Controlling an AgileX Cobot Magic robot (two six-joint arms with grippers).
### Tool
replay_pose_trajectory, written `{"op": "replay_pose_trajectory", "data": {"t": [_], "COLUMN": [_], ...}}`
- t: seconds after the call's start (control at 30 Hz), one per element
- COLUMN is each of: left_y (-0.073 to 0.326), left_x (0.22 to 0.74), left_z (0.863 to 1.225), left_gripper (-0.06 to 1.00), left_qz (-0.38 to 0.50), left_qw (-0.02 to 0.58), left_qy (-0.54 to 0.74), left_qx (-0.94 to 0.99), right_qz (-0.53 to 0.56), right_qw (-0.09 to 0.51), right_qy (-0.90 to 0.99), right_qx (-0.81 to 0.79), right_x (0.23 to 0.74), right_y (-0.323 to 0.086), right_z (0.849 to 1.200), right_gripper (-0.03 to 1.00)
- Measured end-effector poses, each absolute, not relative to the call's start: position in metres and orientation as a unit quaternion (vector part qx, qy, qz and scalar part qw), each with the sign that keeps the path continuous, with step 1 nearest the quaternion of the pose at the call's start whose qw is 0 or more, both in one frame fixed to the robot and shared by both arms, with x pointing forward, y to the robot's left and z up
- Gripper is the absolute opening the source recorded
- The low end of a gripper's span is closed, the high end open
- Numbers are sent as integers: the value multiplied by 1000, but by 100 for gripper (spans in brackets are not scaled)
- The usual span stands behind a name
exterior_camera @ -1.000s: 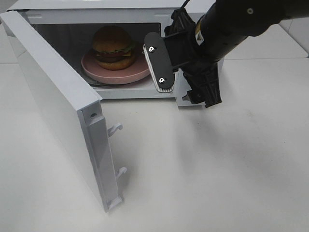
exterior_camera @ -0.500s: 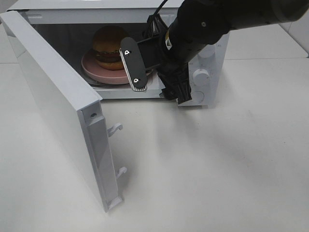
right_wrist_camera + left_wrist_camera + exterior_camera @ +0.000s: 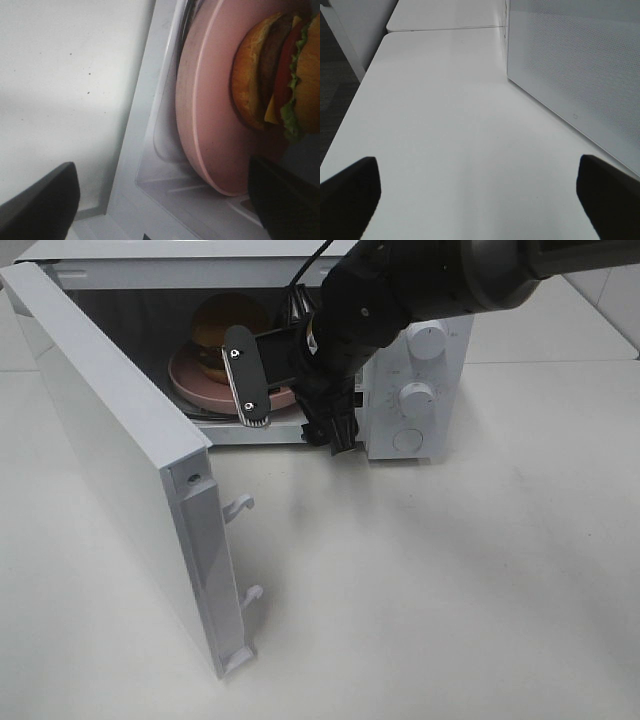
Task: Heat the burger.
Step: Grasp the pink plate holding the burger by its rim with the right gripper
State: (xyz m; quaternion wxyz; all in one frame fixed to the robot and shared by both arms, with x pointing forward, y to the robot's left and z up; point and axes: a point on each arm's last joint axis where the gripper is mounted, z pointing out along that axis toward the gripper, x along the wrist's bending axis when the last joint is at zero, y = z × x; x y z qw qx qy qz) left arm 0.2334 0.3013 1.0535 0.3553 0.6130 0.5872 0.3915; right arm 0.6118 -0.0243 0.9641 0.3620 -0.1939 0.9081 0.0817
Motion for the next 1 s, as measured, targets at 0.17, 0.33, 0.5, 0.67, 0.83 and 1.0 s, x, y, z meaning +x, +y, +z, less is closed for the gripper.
{"op": "replay_pose_trajectory", "data": {"t": [0.17, 0.33, 0.5, 0.67, 0.83, 1.0], "left_y": [301, 301, 301, 301, 301, 301], "left_x": [233, 233, 233, 233, 233, 233], "left_z": [1053, 1053, 1053, 1053, 1053, 1053], "left_gripper": [99, 99, 99, 99, 99, 99], "left_qz": [392, 392, 392, 392, 392, 392], "left_qw": [355, 355, 355, 355, 355, 355], "left_qy": [587, 586, 586, 586, 586, 586], "left_qx": [613, 614, 614, 614, 614, 614], "right_qz": [81, 83, 89, 96, 99, 98], "right_qw": [361, 360, 363, 363, 365, 360], "right_qy": [909, 909, 909, 910, 909, 912], "right_qx": [-194, -192, -184, -176, -175, -172], "right_x": [619, 626, 634, 642, 647, 651], "right_y": [-18, -13, -6, 1, 4, 6], "right_z": [955, 947, 942, 932, 927, 918], "right_gripper": [88, 87, 87, 87, 86, 85]}}
